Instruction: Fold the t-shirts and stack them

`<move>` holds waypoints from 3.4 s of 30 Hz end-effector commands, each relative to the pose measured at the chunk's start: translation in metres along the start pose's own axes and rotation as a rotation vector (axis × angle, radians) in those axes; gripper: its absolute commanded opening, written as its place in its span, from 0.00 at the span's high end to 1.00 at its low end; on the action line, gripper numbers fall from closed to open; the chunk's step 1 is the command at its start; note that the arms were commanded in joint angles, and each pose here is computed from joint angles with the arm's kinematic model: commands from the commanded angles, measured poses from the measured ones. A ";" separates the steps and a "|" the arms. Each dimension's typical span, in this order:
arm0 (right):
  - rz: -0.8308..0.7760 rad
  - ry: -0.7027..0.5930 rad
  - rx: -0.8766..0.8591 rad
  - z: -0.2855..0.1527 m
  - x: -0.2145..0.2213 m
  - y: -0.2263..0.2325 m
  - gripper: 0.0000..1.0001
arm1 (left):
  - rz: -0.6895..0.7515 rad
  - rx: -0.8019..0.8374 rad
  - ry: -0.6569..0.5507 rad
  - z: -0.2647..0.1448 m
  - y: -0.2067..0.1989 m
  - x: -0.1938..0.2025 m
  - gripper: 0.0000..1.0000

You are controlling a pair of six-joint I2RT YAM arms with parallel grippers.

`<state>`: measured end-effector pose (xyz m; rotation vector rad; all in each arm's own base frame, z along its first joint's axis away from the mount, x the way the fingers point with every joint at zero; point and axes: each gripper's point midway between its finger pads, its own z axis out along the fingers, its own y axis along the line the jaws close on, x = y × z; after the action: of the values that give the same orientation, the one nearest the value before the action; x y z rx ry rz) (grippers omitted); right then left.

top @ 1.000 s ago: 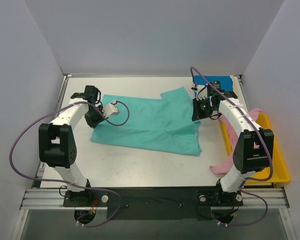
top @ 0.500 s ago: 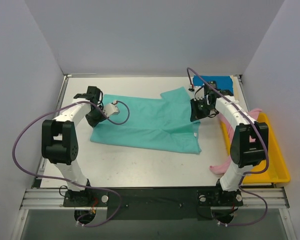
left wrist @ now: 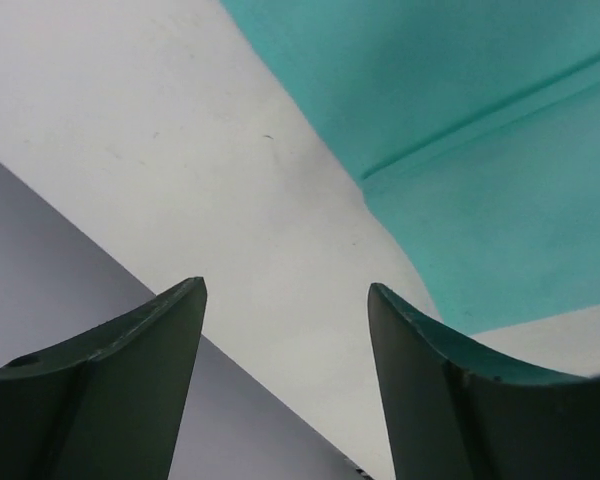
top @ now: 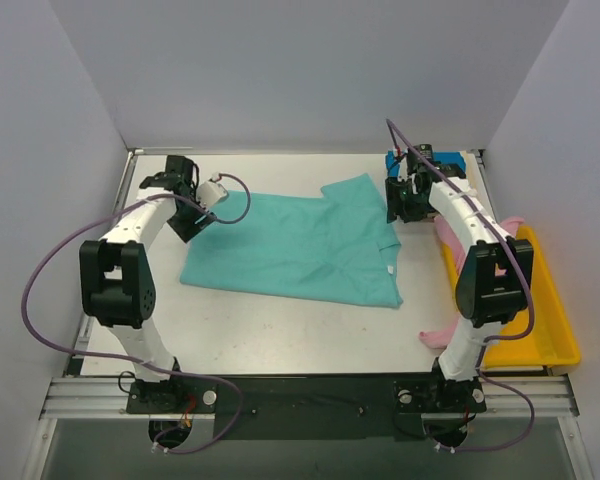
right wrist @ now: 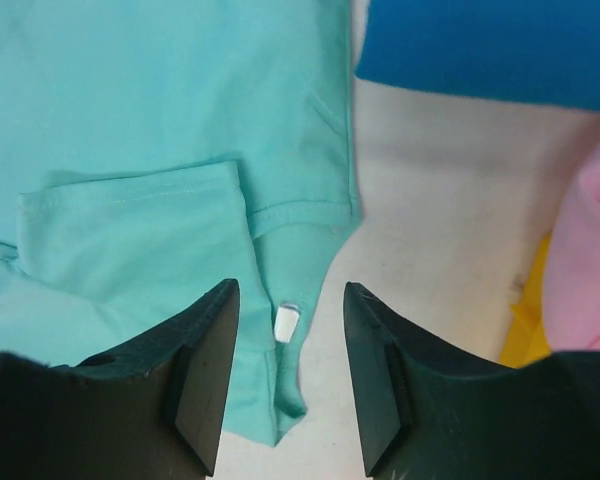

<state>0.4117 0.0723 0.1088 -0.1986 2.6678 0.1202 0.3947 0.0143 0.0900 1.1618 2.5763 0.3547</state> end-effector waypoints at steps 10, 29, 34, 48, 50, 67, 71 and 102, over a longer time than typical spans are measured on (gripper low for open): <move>0.436 0.294 0.073 -0.039 0.164 0.024 0.55 | 0.427 0.240 -0.212 -0.023 -0.094 0.027 0.46; 0.630 0.451 0.046 0.009 0.230 0.026 0.80 | 0.519 0.152 -0.151 0.039 -0.102 0.039 0.57; 0.681 0.442 0.058 -0.001 0.235 0.018 1.00 | 0.501 0.261 -0.102 0.022 -0.120 0.058 1.00; 0.691 0.524 0.139 -0.044 0.282 0.016 1.00 | 0.481 0.520 0.074 -0.041 -0.199 0.132 0.90; 0.679 0.516 0.171 -0.046 0.285 0.011 0.93 | 0.472 0.521 0.085 -0.043 -0.200 0.134 0.76; -0.004 -0.037 -0.038 -0.072 -0.015 0.044 0.28 | -0.323 0.490 -0.283 -0.082 -0.032 -0.026 0.39; -0.077 -0.059 -0.093 -0.026 -0.077 0.058 0.30 | -0.477 0.449 -0.303 -0.042 0.003 -0.033 0.39; 0.091 -0.021 -0.128 0.153 -0.103 0.061 1.00 | -0.254 0.565 -0.214 0.047 0.026 -0.042 0.36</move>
<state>0.5601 0.1625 0.0176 -0.1148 2.6527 0.3112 0.4527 0.0129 0.0562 0.7423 2.7095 -0.4744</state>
